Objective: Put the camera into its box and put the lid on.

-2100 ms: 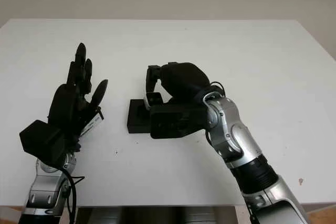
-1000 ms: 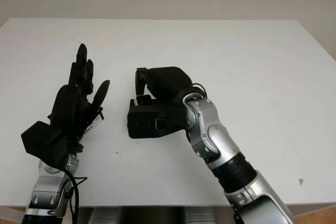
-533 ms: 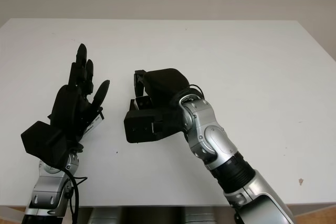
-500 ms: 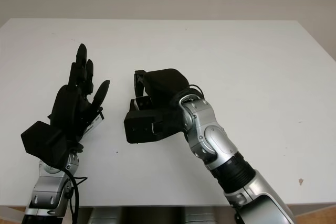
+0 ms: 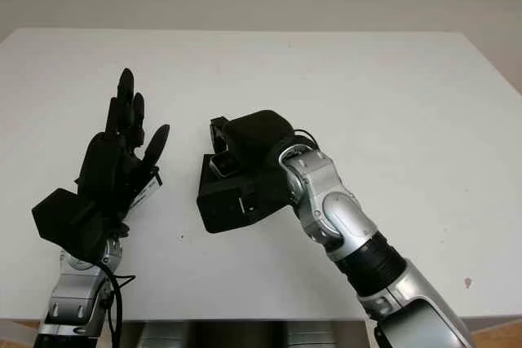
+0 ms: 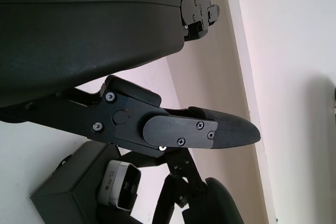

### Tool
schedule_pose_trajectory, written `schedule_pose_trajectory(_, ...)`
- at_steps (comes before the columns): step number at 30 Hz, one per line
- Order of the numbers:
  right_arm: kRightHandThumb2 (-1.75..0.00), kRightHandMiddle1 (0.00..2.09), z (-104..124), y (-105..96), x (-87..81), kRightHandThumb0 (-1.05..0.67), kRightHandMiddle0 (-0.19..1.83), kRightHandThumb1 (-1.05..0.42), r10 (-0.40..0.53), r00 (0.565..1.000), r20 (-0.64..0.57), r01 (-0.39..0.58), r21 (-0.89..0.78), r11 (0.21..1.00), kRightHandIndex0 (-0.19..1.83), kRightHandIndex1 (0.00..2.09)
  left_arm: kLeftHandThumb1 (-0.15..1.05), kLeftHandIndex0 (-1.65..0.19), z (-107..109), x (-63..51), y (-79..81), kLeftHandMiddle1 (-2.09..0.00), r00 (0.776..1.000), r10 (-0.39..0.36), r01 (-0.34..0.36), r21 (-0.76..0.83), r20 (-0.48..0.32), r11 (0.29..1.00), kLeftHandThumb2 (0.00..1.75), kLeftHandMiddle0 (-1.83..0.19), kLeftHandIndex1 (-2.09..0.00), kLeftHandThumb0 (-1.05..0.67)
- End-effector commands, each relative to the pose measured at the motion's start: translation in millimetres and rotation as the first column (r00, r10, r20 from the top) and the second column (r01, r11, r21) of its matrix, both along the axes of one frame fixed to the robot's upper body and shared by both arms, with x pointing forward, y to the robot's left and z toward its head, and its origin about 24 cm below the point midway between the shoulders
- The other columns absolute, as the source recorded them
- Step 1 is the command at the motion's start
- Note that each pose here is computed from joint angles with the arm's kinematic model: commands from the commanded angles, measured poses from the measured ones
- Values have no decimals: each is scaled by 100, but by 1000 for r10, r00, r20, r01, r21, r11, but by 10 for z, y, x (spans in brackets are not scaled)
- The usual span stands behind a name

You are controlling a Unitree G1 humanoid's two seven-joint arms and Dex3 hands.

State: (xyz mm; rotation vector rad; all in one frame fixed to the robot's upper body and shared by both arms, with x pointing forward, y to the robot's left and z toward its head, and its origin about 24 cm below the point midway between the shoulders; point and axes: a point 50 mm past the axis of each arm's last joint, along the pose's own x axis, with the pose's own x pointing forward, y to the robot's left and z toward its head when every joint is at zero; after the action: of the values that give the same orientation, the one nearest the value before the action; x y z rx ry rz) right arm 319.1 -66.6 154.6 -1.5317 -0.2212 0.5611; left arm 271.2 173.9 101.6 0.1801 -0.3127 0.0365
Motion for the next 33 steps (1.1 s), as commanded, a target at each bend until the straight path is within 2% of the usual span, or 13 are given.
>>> schedule_pose_trajectory(1, -6, 153, 8, -36, -6, -33, 20, -100, 6, 1000, -7, -6, -3, 1000, 26, 209, 105, 12, 30, -14, 4, -5, 1000, -1, 1, -1, 17, 1000, 31, 9, -6, -75)
schedule_pose_trajectory(3, -5, 155, 11, -43, -9, -35, 21, -100, 12, 1000, -7, -12, -3, 1000, 9, 202, 105, 12, 28, -12, 4, -5, 1000, -3, 3, -3, 17, 1000, 31, 10, -5, -74)
schedule_pose_trajectory(5, -5, 170, 17, -47, -10, -37, 9, -99, 13, 1000, -11, -14, -12, 1000, -3, 201, 105, 12, 29, -9, 1, -5, 1000, -2, 2, -8, 20, 1000, 30, 10, -5, -73)
schedule_pose_trajectory(8, -5, 174, 30, -53, -11, -41, -7, -97, 15, 1000, -17, -15, -25, 1000, -17, 205, 105, 12, 30, -11, -1, -5, 1000, 1, -1, -1, 20, 1000, 30, 10, -5, -73)
schedule_pose_trajectory(11, -5, 157, 44, -60, -8, -49, -14, -92, 4, 999, -38, -5, -17, 1000, -19, 188, 105, 12, 29, -13, -2, -5, 1000, -5, 5, -7, 15, 1000, 30, 10, -5, -74)
schedule_pose_trajectory(16, -5, 123, 62, -78, -10, -56, -5, -86, 5, 999, -32, -3, 33, 999, -19, 172, 105, 12, 29, -11, 1, -6, 1000, -1, 1, 1, 18, 1000, 30, 9, -6, -75)
schedule_pose_trajectory(20, -5, 99, 89, -93, -12, -58, -1, -84, 3, 1000, -14, -3, 50, 999, -19, 176, 105, 12, 28, -8, 1, -5, 1000, -6, 6, -9, 17, 1000, 30, 9, -5, -74)
schedule_pose_trajectory(26, -5, 43, 155, -123, -3, -56, 12, -83, -5, 1000, 20, 3, 74, 997, -19, 174, 105, 12, 31, -11, 4, -5, 1000, -3, 3, 7, 20, 1000, 31, 9, -5, -74)
schedule_pose_trajectory(30, -5, 28, 209, -150, -9, -55, 15, -83, 2, 998, 56, -7, 96, 995, -19, 175, 105, 12, 30, -15, 6, -5, 1000, -4, 4, 5, 19, 1000, 31, 9, -5, -75)
schedule_pose_trajectory(33, -5, 22, 248, -177, -13, -54, 20, -81, 20, 996, 88, -32, 136, 990, -19, 184, 105, 12, 33, -16, 4, -5, 1000, -6, 6, -3, 15, 1000, 30, 10, -5, -74)
